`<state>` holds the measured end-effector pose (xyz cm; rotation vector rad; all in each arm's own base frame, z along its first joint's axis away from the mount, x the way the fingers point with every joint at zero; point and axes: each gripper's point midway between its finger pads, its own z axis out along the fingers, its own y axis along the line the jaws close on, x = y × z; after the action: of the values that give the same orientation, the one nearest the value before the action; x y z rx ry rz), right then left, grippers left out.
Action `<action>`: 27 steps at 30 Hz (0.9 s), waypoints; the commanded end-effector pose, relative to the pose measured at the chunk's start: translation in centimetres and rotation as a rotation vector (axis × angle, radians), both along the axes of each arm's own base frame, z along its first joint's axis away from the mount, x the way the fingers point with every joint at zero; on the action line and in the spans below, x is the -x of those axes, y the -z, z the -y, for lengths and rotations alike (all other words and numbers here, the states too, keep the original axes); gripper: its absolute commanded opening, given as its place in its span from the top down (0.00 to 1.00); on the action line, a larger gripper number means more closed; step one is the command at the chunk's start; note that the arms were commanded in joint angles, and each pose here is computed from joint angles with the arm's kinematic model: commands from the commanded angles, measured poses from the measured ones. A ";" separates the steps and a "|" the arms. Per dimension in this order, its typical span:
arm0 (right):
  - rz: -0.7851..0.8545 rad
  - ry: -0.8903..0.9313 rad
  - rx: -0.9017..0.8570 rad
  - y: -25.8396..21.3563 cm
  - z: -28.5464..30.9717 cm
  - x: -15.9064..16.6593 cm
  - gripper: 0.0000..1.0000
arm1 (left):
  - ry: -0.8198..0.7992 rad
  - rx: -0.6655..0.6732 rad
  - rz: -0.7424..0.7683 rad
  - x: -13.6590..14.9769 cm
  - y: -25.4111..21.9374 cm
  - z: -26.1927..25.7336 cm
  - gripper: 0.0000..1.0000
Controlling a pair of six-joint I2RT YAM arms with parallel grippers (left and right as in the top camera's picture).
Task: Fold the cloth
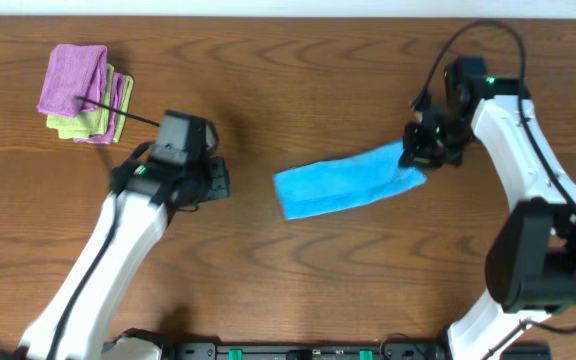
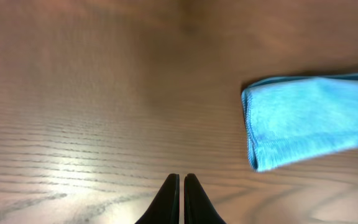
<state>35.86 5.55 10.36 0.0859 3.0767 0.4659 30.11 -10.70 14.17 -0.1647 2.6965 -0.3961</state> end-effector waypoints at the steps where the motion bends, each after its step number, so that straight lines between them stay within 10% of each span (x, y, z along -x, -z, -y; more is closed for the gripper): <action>1: 0.059 -0.027 0.144 -2.1 -0.7 -0.7 0.98 | 0.007 0.006 0.087 0.8 -3.2 -0.5 0.94; 22: -0.004 -0.310 0.266 5.8 -14.9 2.5 0.97 | 0.032 0.068 0.104 4.1 -5.6 -0.3 0.94; 25: -0.026 -0.338 0.177 5.7 -17.0 3.6 0.25 | 0.033 0.067 0.104 4.1 -5.6 -0.3 0.94; 27: -0.057 -0.369 0.071 5.3 -19.0 4.6 0.16 | 0.032 0.065 0.104 4.0 -5.6 -0.3 0.94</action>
<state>32.84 21.46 4.57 -0.4391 3.1375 0.1432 25.95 -10.36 19.18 -0.1318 2.6039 -0.4876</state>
